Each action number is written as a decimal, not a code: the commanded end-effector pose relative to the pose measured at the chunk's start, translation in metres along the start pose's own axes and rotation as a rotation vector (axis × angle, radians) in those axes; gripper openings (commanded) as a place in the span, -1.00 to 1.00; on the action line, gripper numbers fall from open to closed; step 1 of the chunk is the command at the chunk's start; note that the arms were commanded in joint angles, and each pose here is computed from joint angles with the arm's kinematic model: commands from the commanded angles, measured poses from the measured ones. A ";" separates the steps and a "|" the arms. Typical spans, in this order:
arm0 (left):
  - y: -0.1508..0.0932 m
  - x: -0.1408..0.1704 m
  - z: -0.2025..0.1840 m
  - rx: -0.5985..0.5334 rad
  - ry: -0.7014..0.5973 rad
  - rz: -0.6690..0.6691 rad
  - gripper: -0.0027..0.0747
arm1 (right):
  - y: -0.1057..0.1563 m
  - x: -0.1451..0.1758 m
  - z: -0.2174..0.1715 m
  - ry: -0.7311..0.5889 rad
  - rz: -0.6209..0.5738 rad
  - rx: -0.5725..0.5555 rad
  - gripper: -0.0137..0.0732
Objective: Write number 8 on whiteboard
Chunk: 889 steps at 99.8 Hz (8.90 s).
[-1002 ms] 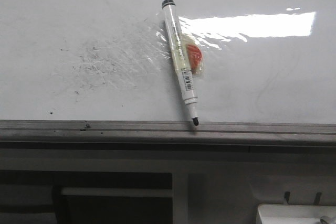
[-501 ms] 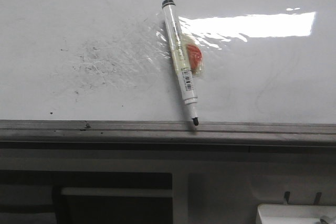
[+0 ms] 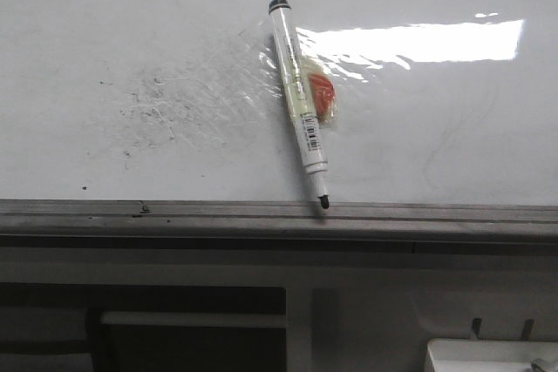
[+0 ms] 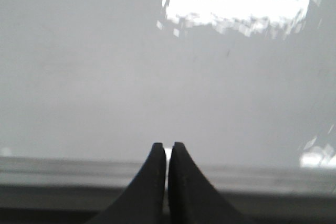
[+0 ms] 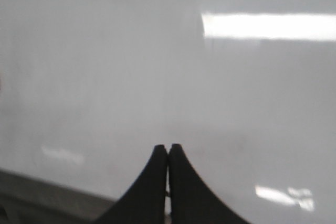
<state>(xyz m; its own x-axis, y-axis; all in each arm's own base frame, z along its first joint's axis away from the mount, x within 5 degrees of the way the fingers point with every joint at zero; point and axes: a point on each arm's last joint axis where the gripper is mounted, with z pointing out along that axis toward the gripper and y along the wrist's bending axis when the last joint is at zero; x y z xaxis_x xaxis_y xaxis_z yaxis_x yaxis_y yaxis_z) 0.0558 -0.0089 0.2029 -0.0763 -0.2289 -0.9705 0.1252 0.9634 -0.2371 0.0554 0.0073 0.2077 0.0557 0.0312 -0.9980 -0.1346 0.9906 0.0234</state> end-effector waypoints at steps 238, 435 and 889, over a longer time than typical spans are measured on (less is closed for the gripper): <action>-0.204 -0.009 0.180 0.349 0.650 -0.220 -0.98 | 0.001 -0.135 0.013 0.179 0.052 0.035 0.19; -0.230 -0.081 0.092 1.150 0.380 0.883 -0.82 | 0.107 -0.105 0.093 0.446 -0.150 -1.029 -0.79; -0.091 -0.146 0.005 0.665 0.047 0.277 -0.98 | 0.040 -0.090 0.093 0.432 -0.467 -0.376 -0.79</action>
<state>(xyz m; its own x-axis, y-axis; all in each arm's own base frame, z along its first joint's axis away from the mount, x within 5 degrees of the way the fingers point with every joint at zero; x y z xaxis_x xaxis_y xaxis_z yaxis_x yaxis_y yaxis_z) 0.0575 -0.0651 0.3524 -0.0269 0.1069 -0.9939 0.7451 0.6650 0.0513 0.1358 0.0544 0.3013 -0.2110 -0.5175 -0.8293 -0.5225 0.7767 -0.3518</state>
